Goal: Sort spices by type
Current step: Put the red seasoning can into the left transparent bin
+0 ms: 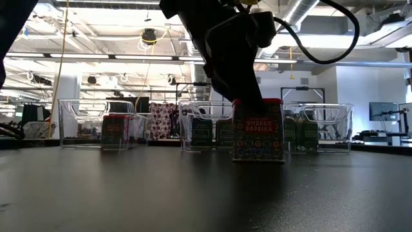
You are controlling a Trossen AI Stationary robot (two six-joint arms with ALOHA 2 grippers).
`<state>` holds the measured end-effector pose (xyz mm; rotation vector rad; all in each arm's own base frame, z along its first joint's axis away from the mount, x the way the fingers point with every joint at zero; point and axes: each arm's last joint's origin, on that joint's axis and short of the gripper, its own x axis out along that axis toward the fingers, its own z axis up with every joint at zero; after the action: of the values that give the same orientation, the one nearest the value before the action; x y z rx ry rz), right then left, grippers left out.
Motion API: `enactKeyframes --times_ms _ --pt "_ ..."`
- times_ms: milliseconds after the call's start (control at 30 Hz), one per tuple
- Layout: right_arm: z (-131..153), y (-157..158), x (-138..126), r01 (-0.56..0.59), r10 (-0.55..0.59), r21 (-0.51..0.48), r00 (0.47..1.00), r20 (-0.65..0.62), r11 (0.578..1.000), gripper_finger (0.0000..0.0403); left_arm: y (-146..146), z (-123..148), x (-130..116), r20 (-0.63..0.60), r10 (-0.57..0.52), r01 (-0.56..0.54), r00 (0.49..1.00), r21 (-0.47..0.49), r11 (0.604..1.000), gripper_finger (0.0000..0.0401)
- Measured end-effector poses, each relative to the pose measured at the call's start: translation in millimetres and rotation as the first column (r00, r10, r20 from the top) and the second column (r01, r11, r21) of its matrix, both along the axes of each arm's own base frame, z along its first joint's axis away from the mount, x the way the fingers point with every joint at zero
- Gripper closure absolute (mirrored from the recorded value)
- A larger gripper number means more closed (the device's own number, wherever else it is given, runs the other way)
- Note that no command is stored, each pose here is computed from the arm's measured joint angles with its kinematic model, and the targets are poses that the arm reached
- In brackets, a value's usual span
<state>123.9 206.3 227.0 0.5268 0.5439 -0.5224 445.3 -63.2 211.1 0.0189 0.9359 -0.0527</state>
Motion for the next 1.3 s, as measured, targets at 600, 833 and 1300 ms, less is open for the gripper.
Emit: enactKeyframes --times_ms 600,833,1300 --pt "0 -3 5 0.028 -0.028 0.004 1.0 0.001 1.0 0.0117 9 110 -4 0.079 -0.08 0.065 0.994 0.172 0.983 0.0185" --pt "0 -10 17 0.086 -0.086 0.019 0.996 0.003 0.996 0.0117 48 179 -64 0.054 -0.041 0.028 0.998 0.232 0.972 0.0185" --pt "0 -36 50 0.24 -0.24 0.016 0.971 0.002 0.971 0.0117 121 144 -266 0.111 0.218 -0.243 0.97 0.342 0.908 0.0184"
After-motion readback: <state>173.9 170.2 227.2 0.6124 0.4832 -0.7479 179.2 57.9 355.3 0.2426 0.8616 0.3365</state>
